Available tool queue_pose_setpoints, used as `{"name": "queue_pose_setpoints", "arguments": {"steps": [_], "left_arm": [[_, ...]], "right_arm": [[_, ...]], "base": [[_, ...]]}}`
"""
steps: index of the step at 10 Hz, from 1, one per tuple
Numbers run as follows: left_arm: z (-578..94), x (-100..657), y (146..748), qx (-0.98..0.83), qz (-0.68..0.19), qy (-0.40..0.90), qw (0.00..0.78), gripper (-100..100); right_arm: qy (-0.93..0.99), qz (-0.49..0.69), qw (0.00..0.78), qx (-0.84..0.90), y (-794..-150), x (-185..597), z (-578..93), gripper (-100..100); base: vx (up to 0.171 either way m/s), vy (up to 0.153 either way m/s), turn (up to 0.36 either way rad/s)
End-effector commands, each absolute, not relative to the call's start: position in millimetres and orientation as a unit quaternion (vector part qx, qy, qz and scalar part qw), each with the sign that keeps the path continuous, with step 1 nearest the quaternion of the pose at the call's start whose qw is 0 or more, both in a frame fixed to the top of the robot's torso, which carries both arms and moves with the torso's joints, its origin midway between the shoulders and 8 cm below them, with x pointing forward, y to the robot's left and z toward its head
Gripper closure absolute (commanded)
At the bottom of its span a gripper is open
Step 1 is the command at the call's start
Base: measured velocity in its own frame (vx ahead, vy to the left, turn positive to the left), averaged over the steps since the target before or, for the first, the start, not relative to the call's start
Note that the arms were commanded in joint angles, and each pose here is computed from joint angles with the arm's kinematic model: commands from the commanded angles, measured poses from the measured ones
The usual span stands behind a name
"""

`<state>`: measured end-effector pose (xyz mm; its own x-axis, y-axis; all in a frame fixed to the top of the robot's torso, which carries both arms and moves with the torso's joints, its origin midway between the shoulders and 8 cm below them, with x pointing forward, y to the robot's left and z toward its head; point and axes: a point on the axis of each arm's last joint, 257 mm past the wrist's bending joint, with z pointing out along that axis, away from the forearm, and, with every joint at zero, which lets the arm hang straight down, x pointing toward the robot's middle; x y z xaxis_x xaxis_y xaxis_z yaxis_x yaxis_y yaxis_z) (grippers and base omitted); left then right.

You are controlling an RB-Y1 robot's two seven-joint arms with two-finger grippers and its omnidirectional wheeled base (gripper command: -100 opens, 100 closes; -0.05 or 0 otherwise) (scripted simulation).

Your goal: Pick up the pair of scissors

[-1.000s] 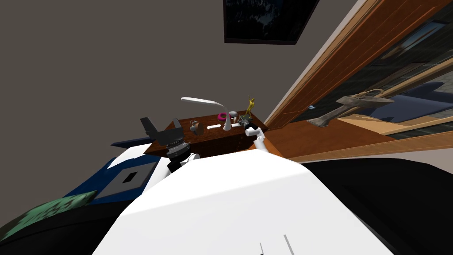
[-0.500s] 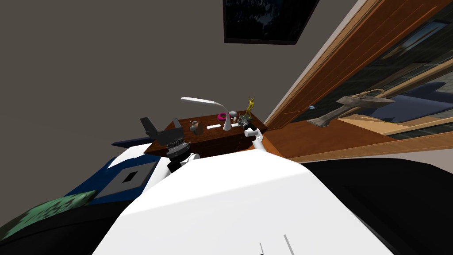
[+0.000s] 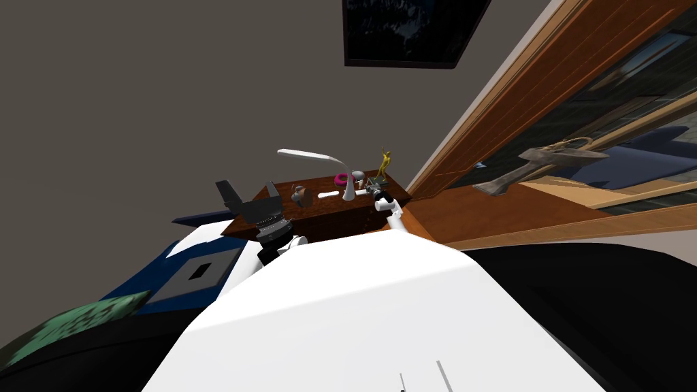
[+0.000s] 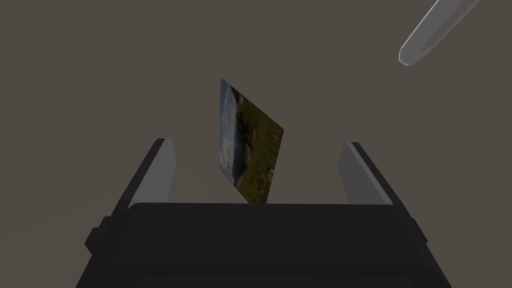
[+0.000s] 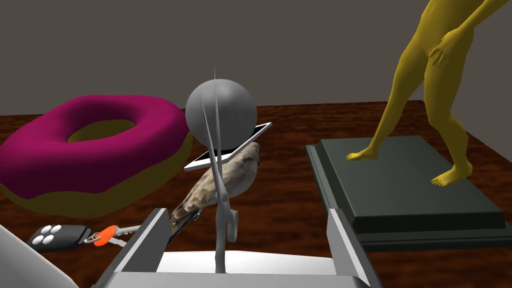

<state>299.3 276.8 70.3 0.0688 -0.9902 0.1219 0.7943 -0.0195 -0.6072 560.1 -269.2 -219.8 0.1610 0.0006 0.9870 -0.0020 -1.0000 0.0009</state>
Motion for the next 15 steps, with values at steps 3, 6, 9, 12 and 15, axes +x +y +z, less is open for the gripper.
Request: {"name": "queue_pose_setpoints", "arguments": {"steps": [3, 6, 9, 12, 15], "left_arm": [[70.3, 299.3, 276.8, -0.275, -0.659, 0.178, 0.677, 0], [70.3, 299.3, 276.8, -0.275, -0.659, 0.178, 0.677, 0], [70.3, 299.3, 276.8, -0.275, -0.659, 0.178, 0.677, 0], [70.3, 299.3, 276.8, -0.275, -0.659, 0.178, 0.677, 0], [70.3, 299.3, 276.8, -0.275, -0.659, 0.178, 0.677, 0]], "right_arm": [[0.007, 0.669, 0.01, 0.743, -269.5, 564.0, -218.6, -100], [0.011, 0.681, 0.016, 0.732, -270.0, 565.6, -217.7, -100], [0.016, 0.697, 0.024, 0.717, -270.0, 566.8, -217.7, -100], [0.018, 0.711, 0.031, 0.702, -268.7, 566.9, -218.1, -100], [0.015, 0.723, 0.034, 0.69, -264.9, 566.0, -219.6, -100]], "base": [[-0.003, -0.008, 0.008], [-0.003, -0.004, 0.008], [-0.002, -0.002, 0.008], [-0.004, -0.009, 0.007], [-0.002, -0.017, 0.001]]}}
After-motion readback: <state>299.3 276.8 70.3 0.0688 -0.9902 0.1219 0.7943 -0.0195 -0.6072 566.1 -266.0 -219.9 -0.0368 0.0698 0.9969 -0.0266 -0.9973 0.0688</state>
